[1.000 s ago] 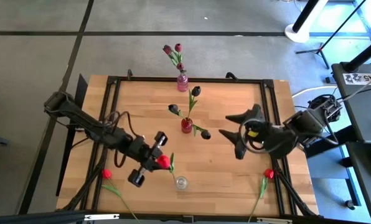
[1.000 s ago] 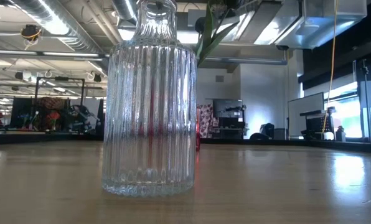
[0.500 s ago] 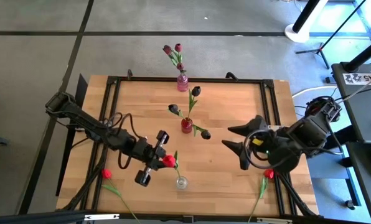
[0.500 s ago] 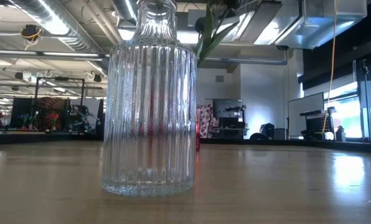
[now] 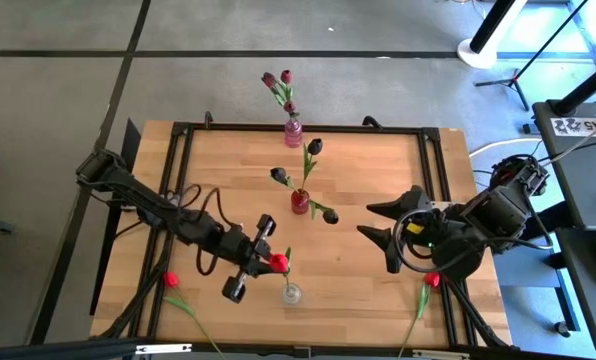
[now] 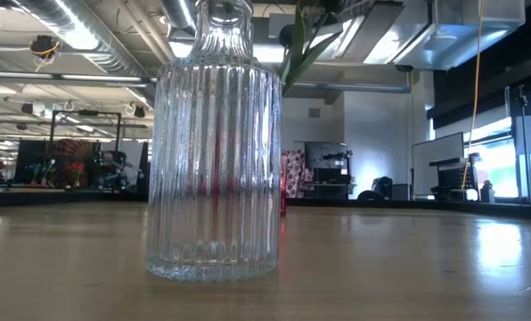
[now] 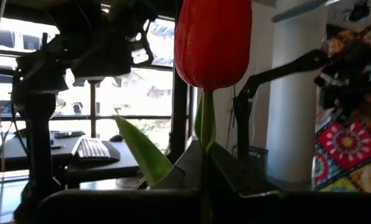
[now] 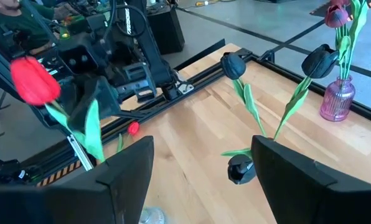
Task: Sort flowers into vase by color
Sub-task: Put the top red tulip into the transparent vase
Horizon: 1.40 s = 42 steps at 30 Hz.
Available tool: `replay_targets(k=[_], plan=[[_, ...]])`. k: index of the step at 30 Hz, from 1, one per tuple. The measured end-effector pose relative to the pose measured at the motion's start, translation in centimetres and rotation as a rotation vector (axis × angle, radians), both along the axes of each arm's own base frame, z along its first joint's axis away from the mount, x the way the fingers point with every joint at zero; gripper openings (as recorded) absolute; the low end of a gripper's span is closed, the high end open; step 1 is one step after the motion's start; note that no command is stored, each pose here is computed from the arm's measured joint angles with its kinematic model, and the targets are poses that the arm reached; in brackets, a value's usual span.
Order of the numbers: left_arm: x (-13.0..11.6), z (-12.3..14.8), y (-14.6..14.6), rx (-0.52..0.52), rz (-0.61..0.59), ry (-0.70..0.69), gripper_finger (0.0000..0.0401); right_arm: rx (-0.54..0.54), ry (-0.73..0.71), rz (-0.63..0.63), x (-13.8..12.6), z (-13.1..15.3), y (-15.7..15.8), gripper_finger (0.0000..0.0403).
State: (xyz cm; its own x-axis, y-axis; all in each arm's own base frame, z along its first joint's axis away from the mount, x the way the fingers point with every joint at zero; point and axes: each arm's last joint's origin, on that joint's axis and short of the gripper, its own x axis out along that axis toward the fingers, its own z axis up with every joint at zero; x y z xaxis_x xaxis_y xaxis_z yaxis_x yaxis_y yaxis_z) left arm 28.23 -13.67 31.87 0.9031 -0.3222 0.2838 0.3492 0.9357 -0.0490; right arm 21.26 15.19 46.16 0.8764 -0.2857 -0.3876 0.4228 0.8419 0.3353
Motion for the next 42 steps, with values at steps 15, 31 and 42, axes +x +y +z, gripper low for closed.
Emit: replay_targets(k=[15,31,42], plan=[[0.3,-1.9,-0.8,0.098,-0.004,0.142,0.0042,0.132,0.092,0.110,0.4,-1.3,0.8,0.0269],[-2.5,-2.6,-2.0,0.141,0.027,0.392,0.0150,0.866,0.709,-0.298,-0.4,-12.6,2.3,0.0269],[-4.0,-1.4,-1.1,0.125,0.096,0.422,0.0158,0.995,1.162,-0.516,-2.5,-21.9,2.0,0.0269]])
